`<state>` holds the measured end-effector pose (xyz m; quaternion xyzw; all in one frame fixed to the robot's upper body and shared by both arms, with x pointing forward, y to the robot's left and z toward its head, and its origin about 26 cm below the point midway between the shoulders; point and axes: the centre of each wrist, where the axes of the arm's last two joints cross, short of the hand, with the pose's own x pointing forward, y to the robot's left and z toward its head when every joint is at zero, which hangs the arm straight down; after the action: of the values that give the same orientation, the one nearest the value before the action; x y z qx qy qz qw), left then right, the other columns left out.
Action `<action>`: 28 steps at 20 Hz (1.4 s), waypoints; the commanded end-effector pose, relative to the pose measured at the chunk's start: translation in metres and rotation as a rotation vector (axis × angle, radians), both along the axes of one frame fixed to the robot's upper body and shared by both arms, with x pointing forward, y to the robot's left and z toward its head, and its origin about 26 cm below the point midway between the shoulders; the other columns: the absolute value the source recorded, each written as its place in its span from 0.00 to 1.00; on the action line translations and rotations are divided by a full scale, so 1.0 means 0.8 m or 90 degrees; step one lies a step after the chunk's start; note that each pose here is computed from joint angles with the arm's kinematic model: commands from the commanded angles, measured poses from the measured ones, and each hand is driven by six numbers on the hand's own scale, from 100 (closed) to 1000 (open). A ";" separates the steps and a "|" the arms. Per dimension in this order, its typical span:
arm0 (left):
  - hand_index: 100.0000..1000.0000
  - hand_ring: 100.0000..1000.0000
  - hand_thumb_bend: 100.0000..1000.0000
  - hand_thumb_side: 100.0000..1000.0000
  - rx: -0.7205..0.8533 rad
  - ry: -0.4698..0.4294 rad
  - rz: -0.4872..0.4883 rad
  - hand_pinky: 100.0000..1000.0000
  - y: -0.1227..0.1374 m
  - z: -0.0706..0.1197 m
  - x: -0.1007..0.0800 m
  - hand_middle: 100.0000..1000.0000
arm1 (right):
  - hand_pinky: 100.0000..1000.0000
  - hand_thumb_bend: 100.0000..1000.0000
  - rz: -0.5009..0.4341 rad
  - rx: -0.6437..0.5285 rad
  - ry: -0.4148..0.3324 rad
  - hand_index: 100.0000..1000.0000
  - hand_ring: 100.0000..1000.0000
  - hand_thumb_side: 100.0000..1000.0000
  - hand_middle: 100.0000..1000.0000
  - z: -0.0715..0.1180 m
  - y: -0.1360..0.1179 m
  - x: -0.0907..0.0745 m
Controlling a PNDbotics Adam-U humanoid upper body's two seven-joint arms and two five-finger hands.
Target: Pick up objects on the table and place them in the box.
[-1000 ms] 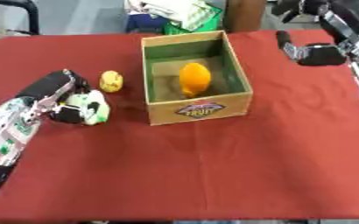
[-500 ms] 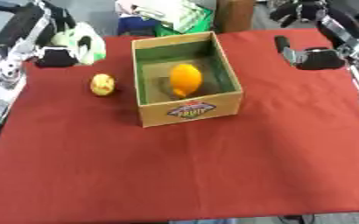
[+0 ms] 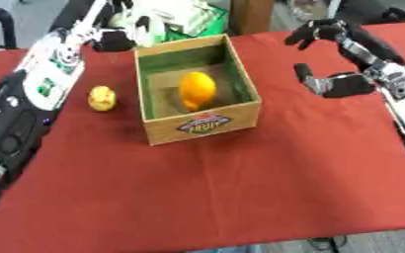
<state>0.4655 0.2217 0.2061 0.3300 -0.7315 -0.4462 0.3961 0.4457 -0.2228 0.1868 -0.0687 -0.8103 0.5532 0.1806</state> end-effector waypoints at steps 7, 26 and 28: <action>0.77 0.66 0.50 0.22 0.083 0.094 -0.100 0.74 0.001 -0.014 0.005 0.66 | 0.62 0.00 0.013 -0.021 -0.016 0.80 0.75 0.30 0.68 0.011 0.004 0.003; 0.78 0.63 0.43 0.19 0.069 0.163 0.177 0.71 0.135 -0.029 -0.008 0.66 | 0.62 0.00 -0.007 -0.030 -0.013 0.80 0.75 0.30 0.68 0.004 -0.010 0.003; 0.78 0.63 0.43 0.19 0.081 0.183 0.183 0.71 0.136 -0.043 -0.005 0.66 | 0.62 0.00 -0.006 -0.028 -0.014 0.80 0.75 0.30 0.68 0.004 -0.009 0.002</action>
<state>0.4592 0.3237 0.1610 0.3744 -0.5876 -0.4729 0.5393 0.4469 -0.2249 0.1760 -0.0694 -0.7985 0.5679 0.1873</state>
